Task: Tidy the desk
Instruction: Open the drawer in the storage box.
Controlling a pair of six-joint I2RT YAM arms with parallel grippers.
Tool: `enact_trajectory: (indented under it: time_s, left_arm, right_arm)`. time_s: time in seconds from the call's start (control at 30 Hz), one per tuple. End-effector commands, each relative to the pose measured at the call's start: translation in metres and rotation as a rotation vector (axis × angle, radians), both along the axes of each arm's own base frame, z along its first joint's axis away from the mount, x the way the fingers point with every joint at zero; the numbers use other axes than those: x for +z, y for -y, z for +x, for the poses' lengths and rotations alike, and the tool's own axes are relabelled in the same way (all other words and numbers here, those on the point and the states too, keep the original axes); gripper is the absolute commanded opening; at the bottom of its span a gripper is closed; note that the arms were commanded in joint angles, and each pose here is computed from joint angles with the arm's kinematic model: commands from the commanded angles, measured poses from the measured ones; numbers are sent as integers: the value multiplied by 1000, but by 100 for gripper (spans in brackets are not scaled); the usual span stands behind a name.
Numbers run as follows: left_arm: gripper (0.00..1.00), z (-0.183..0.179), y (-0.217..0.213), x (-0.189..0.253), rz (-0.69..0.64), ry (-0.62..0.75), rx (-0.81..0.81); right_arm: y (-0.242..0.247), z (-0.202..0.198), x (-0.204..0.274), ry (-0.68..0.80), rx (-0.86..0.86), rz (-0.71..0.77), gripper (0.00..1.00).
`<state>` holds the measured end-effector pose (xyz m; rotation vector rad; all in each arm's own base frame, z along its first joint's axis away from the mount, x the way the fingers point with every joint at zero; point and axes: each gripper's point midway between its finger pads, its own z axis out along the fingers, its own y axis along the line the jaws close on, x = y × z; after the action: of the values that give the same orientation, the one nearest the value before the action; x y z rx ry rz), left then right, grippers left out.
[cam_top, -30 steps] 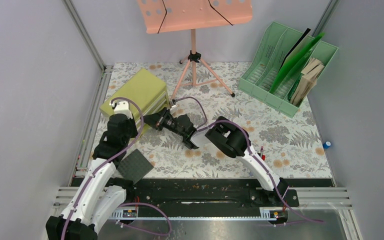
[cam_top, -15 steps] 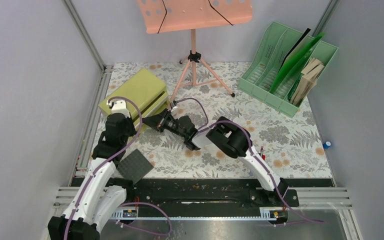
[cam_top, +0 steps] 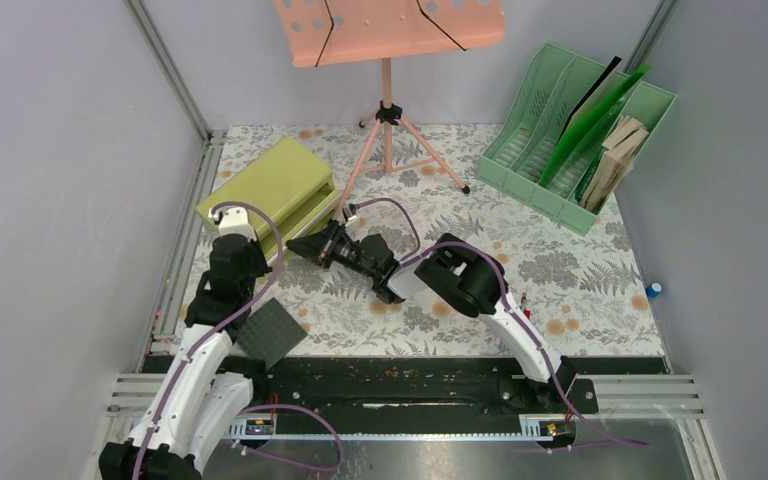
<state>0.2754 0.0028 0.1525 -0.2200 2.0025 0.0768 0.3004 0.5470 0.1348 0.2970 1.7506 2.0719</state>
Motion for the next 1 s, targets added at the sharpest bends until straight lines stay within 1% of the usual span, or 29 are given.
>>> enact_trajectory:
  time_s: [0.0,0.17,0.47,0.6,0.97]
  left_arm:
    - [0,4,-34,22,69,92,167]
    - [0,0,-41,25,82,98,207]
    - [0,1,-41,29,84,113,203]
    - [0,0,-41,28,87,111,200]
    - [0,-2,-44,30,100,112,221]
  right_arm:
    - [9,-4,36,77,-17,48,0]
    - [13,-6,31,56,-37,34,0]
    - [18,-15,28,47,-47,16,0]
    - [26,-12,19,7,-87,0,0]
    - [28,-13,5,-59,-111,-38,0]
